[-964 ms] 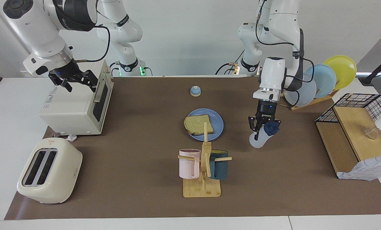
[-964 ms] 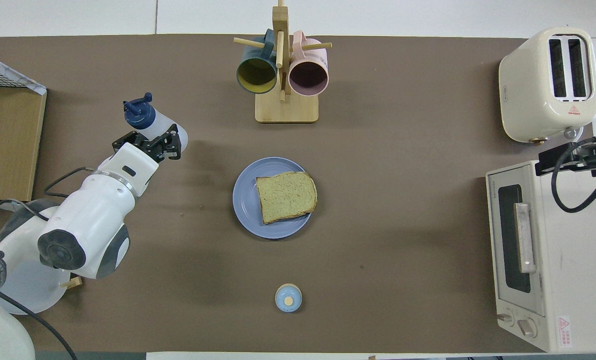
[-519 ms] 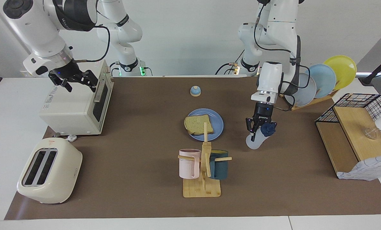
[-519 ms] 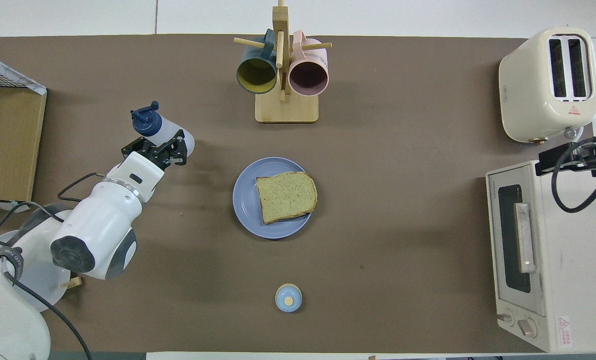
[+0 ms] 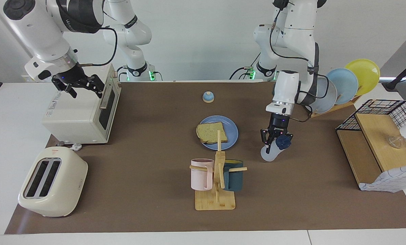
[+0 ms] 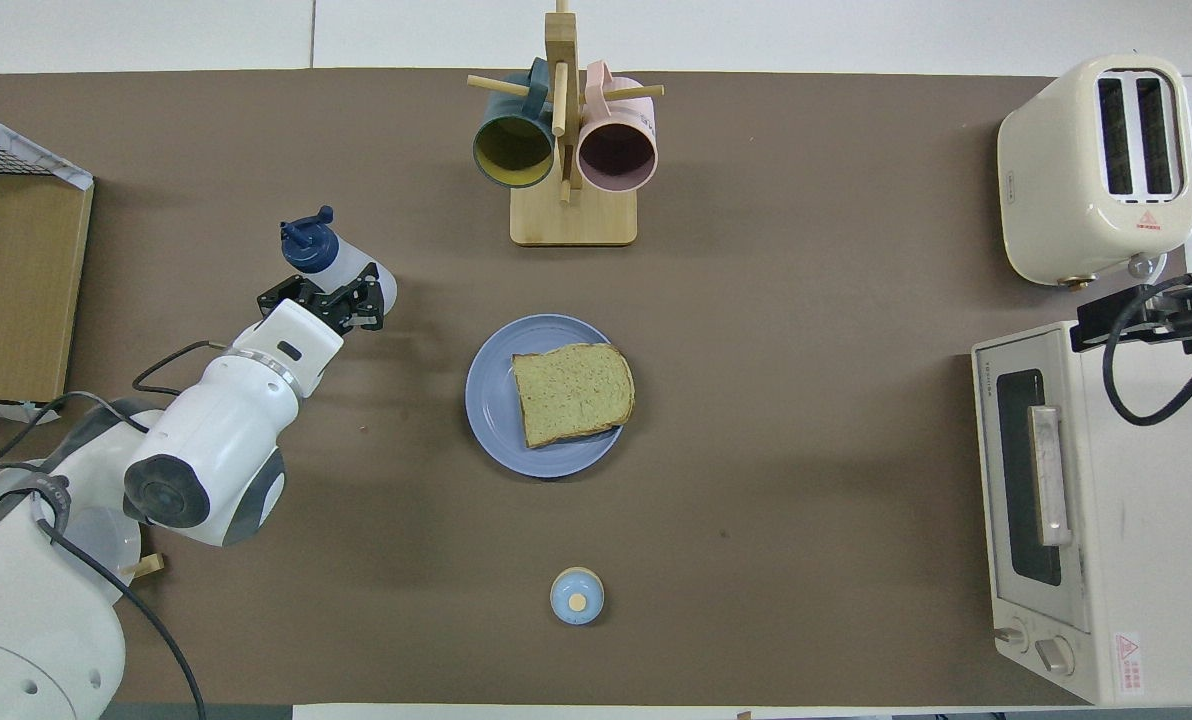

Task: Put bread on plate and add seasoning
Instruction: 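Lower the bottle upright onto the table and open the left gripper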

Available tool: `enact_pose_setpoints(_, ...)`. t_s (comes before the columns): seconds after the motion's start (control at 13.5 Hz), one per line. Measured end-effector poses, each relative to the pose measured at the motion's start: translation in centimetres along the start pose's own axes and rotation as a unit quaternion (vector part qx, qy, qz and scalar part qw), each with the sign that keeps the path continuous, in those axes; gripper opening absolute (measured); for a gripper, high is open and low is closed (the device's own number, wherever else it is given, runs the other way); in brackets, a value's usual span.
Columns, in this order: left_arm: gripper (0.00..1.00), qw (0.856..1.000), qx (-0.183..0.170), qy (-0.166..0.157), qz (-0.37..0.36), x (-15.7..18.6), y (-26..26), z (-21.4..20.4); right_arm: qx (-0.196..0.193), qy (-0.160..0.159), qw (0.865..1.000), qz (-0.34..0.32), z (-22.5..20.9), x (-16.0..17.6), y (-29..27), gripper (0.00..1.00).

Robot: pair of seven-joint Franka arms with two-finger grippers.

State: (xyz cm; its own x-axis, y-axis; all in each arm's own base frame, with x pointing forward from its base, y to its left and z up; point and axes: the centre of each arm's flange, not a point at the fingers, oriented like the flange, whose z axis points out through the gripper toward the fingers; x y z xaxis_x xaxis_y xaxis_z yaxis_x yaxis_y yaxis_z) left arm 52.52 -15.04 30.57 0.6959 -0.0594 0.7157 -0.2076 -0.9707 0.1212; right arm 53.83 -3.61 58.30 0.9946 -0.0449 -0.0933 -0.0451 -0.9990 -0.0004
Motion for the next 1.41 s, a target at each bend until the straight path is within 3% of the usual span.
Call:
enact_pose_setpoints(0.37, 0.42, 0.996, 0.002, -0.007, 0.085, 0.3, -3.2, 1.0, 0.000, 0.000, 1.000, 0.000, 0.0, 0.0, 0.0, 1.00)
enact_pose_setpoints(1.19, 0.39, 0.996, -0.001, -0.010, 0.094, 0.0, -3.3, 1.1, 0.000, 0.000, 1.000, 0.000, 0.0, 0.0, 0.0, 1.00)
enact_pose_setpoints(1.26, 0.46, 0.996, -0.001, -0.011, 0.094, -0.1, -3.3, 1.1, 0.000, 0.000, 1.000, 0.000, 0.0, 0.0, 0.0, 1.00)
enact_pose_setpoints(1.41, 0.71, 0.996, -0.001, -0.015, 0.093, -0.5, -3.4, 1.3, 0.000, 0.000, 1.000, 0.000, 0.0, 0.0, 0.0, 1.00)
